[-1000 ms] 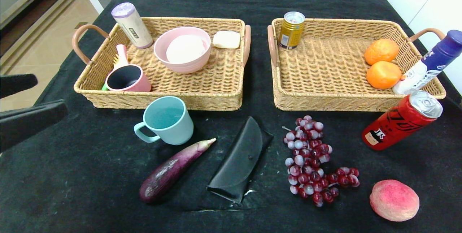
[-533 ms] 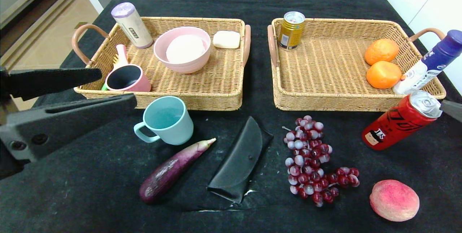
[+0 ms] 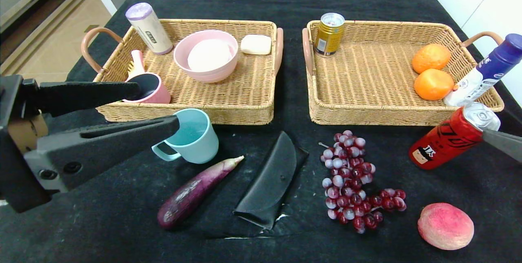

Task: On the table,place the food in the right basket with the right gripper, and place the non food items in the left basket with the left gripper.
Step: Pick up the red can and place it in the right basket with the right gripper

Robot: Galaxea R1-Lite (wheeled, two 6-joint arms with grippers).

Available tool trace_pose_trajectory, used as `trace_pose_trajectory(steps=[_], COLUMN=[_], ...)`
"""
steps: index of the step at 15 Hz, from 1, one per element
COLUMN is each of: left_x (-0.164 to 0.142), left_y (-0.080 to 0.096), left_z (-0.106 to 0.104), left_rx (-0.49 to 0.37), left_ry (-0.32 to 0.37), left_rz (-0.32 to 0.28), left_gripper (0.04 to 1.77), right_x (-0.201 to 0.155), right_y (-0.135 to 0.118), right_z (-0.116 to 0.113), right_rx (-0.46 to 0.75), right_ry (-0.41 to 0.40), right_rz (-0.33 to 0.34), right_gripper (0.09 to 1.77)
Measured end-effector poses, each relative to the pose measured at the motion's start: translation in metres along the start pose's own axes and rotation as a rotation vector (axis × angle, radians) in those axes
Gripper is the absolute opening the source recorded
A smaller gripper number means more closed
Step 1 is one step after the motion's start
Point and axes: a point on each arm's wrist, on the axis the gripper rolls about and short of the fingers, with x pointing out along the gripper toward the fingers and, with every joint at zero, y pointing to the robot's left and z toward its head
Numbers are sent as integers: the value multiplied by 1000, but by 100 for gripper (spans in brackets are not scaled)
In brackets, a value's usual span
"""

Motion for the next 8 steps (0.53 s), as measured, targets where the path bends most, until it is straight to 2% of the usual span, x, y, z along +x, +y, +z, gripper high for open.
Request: trace_pose_trajectory(steps=[5, 8], left_x=[-3, -3], left_y=[0, 0], left_z=[2, 2], left_rx=[1, 1], left_ry=[-11, -13], left_rz=[9, 16], left_gripper=[172, 172], right_x=[3, 5], right_y=[2, 2], right_z=[-4, -11], right_rx=[1, 3], right_ry=[20, 48], right_rz=[7, -23], right_gripper=[171, 171])
